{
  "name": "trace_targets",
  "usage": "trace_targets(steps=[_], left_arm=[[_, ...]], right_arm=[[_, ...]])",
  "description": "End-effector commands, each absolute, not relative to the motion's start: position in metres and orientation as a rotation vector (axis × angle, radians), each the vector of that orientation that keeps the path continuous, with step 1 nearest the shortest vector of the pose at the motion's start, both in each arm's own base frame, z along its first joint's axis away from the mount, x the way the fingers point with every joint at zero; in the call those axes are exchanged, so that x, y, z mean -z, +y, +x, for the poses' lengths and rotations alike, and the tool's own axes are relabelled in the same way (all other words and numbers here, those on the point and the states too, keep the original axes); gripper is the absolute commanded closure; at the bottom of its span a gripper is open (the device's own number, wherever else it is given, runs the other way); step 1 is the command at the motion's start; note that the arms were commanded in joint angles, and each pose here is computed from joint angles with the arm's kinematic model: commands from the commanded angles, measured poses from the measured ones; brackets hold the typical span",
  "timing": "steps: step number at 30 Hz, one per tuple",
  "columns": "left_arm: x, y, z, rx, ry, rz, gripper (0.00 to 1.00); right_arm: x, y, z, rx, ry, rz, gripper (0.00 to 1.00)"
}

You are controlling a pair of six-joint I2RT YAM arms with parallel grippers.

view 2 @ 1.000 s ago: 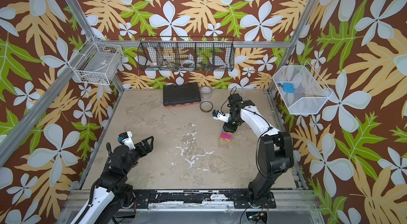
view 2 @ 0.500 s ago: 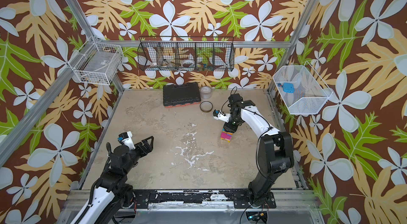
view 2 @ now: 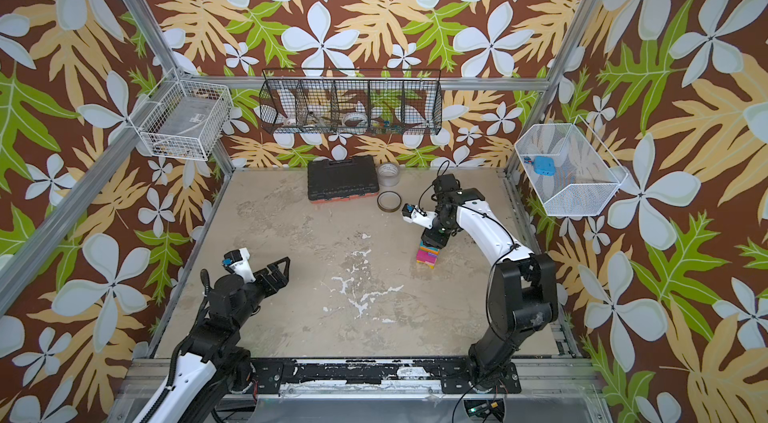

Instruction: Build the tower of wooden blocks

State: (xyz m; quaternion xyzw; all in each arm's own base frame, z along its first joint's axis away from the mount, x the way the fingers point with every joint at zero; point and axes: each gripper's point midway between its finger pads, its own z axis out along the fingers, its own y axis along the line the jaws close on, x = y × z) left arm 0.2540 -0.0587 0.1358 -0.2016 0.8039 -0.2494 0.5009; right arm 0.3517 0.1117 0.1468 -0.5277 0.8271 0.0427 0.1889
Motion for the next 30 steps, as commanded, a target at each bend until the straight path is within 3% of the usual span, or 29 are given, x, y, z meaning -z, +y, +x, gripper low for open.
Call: trace_targets(steps=[1,7,10,14,18,21,27,30], left_arm=[[-0.14,-0.058,0.256,0.6,1.922,-0.485,0.04],[-0.139,-0.056,0.257,0.586,1.926,-0.498,0.04],[-0.139,-0.049,0.257,0.555,1.919,-0.536,0.02],[-0.144,-0.04,0.259,0.512,1.891,-0.57,0.0],[-0.167,-0.02,0.266,0.426,1.775,-0.628,0.0],[-0.204,-0.02,0.273,0.392,1.646,-0.506,0.0],[-0.259,0.002,0.27,0.285,1.43,-0.496,0.0],[-0.261,0.022,0.269,0.164,1.401,-0.569,0.0]], right_arm=[[-0.179,0.134,0.348,-0.203,2.143,-1.476,0.44],[-0.256,0.155,0.333,-0.223,1.781,-1.338,0.37],[-0.302,0.155,0.326,-0.257,1.613,-1.154,0.29],[-0.337,0.128,0.334,-0.327,1.54,-0.796,0.26],[-0.32,0.03,0.361,-0.026,1.65,-0.108,0.19],[-0.288,-0.018,0.352,0.042,1.637,0.195,0.13],[-0.219,-0.039,0.343,0.119,1.618,0.282,0.1],[-0.182,-0.05,0.348,0.195,1.679,0.321,0.09]])
